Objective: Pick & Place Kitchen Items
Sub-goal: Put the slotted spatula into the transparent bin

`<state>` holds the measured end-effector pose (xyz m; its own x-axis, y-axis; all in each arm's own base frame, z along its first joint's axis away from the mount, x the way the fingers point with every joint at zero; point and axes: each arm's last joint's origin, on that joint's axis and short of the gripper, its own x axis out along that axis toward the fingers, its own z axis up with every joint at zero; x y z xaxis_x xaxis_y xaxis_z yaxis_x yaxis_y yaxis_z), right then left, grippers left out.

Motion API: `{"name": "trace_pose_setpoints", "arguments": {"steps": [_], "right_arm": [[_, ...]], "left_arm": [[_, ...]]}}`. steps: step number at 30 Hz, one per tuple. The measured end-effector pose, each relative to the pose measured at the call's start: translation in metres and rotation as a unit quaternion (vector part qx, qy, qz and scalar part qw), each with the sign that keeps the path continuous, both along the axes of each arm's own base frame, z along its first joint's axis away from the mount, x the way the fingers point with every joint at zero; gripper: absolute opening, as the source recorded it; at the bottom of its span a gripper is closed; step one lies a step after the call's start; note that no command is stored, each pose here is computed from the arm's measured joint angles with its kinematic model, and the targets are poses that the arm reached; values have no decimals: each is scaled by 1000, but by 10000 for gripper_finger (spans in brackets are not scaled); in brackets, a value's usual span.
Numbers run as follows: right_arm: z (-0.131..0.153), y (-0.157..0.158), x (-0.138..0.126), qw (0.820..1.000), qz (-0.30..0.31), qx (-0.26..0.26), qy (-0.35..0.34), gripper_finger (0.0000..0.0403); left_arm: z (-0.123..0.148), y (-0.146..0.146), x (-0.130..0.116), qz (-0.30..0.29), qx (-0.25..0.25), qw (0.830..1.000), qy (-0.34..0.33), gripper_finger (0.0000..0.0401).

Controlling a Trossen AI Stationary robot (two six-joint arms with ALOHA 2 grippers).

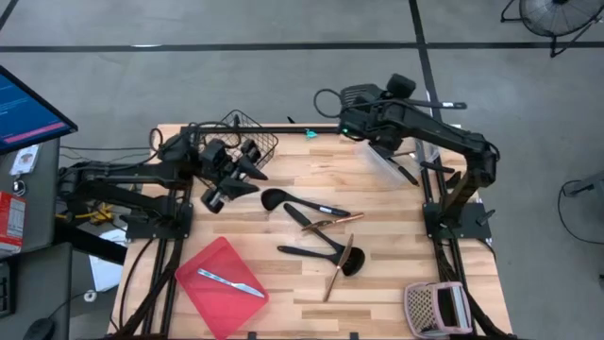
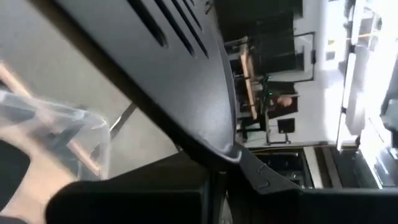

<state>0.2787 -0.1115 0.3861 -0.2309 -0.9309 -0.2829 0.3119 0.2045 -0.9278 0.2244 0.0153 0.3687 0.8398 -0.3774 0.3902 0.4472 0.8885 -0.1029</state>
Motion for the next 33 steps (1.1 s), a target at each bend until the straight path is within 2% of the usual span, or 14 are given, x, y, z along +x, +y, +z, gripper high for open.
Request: {"name": "trace_pose_setpoints", "arguments": {"steps": [7, 19, 30, 33], "right_arm": [[-34, 0, -14, 996, -10, 88, 19, 13], [-86, 4, -57, 988, -68, 128, 48, 15], [-121, -24, -60, 975, -141, 152, 81, 24], [-127, -32, -62, 968, -160, 175, 86, 26]], "left_arm": [[10, -2, -15, -3, 6, 1000, -16, 120], [11, -3, -19, -3, 7, 1000, -14, 117], [11, -3, -19, -2, 8, 1000, -15, 117], [11, -3, -19, -2, 8, 1000, -15, 117]]}}
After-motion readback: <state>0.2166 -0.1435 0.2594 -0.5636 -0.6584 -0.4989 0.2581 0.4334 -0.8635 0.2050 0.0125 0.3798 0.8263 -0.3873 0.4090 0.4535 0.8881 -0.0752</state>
